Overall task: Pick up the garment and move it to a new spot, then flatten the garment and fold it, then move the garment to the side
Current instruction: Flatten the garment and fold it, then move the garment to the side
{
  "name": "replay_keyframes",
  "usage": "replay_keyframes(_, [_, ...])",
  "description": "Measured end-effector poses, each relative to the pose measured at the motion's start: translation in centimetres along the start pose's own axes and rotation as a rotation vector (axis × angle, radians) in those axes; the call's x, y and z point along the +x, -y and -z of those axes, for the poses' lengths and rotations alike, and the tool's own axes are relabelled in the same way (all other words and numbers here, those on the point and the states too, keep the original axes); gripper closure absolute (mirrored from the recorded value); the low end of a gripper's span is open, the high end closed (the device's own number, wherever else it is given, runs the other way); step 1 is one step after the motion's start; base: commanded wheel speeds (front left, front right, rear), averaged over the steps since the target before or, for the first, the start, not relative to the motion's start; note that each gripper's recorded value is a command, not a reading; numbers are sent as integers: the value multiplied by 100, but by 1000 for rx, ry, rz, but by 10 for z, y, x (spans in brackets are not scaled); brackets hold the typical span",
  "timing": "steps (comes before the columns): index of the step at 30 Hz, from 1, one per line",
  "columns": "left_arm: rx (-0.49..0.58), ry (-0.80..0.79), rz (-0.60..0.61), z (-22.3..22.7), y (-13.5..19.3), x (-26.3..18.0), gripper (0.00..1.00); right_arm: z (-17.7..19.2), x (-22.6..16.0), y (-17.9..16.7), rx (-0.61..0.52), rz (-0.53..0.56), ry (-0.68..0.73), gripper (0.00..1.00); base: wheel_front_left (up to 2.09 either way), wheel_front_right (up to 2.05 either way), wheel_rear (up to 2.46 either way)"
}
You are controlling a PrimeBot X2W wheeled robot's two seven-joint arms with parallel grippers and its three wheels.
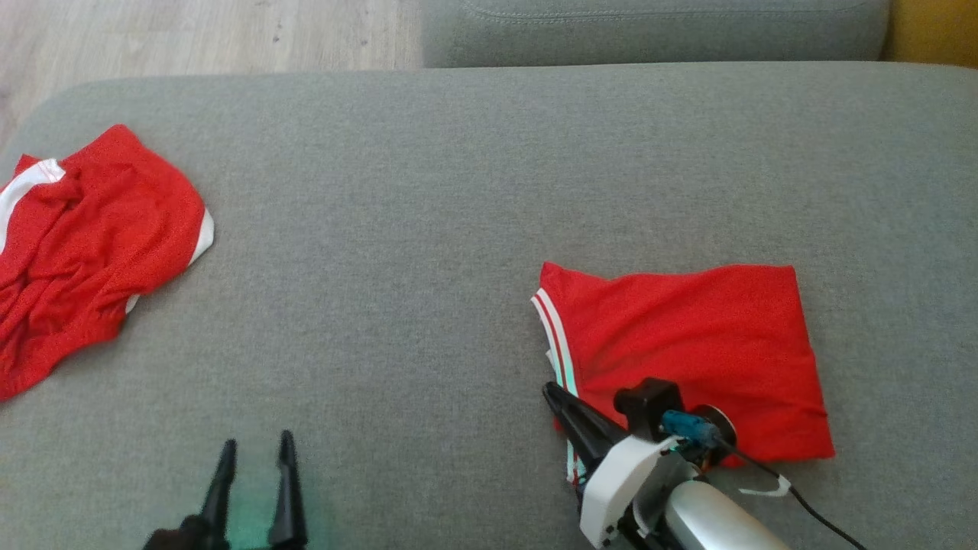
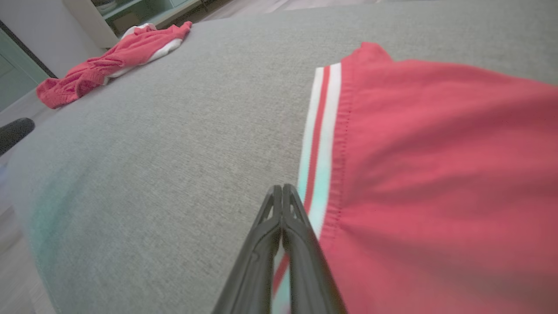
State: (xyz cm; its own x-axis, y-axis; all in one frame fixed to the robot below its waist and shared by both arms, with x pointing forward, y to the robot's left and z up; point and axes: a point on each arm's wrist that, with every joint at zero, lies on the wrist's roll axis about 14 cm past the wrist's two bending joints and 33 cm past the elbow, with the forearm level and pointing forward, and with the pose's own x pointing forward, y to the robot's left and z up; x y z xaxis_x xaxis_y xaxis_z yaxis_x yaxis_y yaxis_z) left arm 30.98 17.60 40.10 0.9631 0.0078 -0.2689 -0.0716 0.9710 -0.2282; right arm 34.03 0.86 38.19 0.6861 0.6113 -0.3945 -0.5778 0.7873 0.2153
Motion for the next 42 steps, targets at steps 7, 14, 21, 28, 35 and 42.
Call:
replay_keyframes(7, [11,46,-20,-15,-9,5,0,-29,-6,4,18,21,125,100,0,0,0])
replay_keyframes(14, [12,118,14,-37,-3,7,0,-88,-53,62,-60,251,380,0,0,0,0])
replay_keyframes(21, [26,126,41,-35,-1,-9,0,-78,-122,99,-85,442,447,0,0,0,0])
replay_keyframes(28, [16,127,82,-31,9,-21,0,-68,-144,105,-36,491,462,0,0,0,0])
replay_keyframes(35, [4,116,91,-24,11,-32,0,-49,-154,105,6,520,435,0,0,0,0])
replay_keyframes(42, [3,117,89,-25,10,-32,0,-50,-150,103,18,515,438,0,0,0,0])
